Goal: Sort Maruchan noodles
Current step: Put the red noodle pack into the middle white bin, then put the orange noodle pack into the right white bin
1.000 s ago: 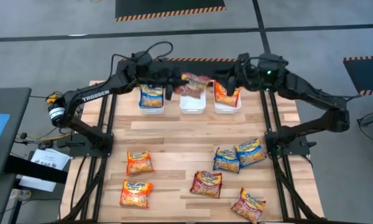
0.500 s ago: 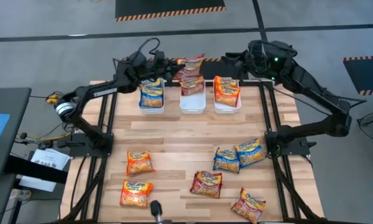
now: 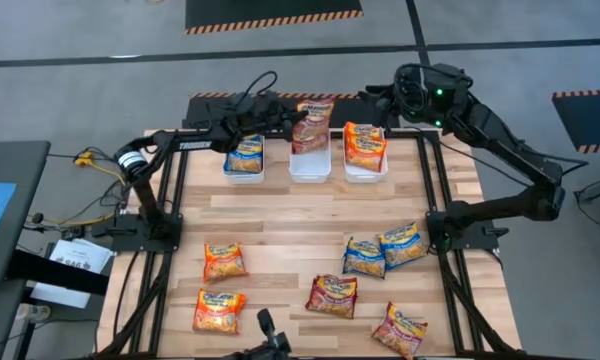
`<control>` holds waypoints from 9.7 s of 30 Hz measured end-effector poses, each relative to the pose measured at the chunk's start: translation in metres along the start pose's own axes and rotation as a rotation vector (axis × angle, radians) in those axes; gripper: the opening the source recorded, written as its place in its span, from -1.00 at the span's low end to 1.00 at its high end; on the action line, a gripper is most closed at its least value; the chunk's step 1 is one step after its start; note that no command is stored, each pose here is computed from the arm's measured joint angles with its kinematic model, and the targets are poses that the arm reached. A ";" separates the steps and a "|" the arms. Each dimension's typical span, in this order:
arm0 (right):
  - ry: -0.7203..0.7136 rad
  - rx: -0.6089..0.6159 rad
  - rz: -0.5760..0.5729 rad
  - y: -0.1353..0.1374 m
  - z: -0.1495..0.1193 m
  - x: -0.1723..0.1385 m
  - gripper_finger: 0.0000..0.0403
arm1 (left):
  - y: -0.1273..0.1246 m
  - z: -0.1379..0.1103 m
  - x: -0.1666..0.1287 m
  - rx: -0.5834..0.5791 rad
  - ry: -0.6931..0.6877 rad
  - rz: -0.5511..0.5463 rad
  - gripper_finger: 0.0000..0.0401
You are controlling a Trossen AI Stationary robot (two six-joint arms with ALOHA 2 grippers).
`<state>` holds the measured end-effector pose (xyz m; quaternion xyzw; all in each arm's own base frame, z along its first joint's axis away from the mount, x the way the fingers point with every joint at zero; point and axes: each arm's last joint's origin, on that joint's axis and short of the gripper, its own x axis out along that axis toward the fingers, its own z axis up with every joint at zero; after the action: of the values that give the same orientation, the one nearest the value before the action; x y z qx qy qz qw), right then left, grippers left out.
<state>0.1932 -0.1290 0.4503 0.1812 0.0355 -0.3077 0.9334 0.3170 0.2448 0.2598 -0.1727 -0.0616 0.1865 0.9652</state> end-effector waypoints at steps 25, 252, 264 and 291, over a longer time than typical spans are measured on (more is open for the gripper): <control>0.041 -0.003 0.002 0.002 -0.005 0.000 -0.01 | 0.005 -0.052 -0.028 -0.033 0.026 0.103 -1.00; 0.595 0.130 0.363 0.152 -0.125 0.022 0.06 | -0.142 -0.160 -0.229 -0.100 1.483 -0.095 -0.59; 0.589 0.134 0.368 0.153 -0.124 0.022 0.05 | -0.154 -0.154 -0.221 -0.071 1.412 -0.150 -0.99; 0.542 0.029 0.354 0.135 -0.116 0.035 0.19 | -0.197 -0.030 -0.158 0.185 0.852 -0.234 -1.00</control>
<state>0.3065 -0.0062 0.3792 0.2733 0.2462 -0.0815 0.9263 0.2434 0.0038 0.2933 -0.1391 0.3392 -0.0067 0.9303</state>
